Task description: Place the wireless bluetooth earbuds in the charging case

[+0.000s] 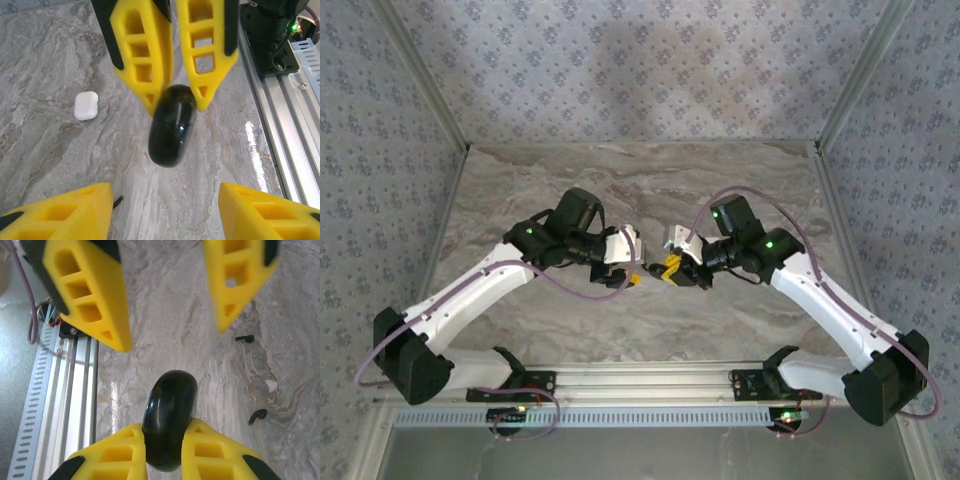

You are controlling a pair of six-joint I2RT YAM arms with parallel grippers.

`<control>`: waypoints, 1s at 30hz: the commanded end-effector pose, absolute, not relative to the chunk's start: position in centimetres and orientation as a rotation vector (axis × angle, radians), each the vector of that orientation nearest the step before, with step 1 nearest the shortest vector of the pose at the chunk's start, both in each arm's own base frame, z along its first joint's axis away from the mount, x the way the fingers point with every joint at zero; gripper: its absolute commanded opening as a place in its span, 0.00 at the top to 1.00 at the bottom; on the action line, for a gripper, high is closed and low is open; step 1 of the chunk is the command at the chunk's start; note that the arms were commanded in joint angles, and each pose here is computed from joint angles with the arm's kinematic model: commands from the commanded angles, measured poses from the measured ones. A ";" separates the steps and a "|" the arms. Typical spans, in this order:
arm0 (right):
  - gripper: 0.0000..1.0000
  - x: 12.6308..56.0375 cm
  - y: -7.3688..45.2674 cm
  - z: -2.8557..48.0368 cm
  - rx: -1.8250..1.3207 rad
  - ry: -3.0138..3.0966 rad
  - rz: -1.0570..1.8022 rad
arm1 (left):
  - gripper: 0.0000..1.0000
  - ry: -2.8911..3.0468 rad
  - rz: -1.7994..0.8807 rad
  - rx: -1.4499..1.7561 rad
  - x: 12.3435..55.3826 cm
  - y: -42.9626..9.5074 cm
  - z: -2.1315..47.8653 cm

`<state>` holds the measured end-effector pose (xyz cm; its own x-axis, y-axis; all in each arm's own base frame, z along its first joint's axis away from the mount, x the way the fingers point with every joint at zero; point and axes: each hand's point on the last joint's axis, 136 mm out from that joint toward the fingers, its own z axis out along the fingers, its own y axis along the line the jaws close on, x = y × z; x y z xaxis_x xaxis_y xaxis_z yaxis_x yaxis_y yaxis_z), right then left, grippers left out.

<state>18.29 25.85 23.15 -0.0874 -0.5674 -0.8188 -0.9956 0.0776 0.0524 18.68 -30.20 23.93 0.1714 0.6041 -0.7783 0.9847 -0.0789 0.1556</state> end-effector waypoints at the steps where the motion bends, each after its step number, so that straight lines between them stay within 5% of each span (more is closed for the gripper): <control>1: 0.85 17.7 26.1 22.7 -1.677 1.627 0.798 | 0.45 1.430 -0.761 1.811 17.7 -30.9 25.0; 30: 0.85 17.8 27.8 24.5 -1.657 1.472 0.837 | 0.70 1.396 -0.796 1.861 16.4 -31.7 23.9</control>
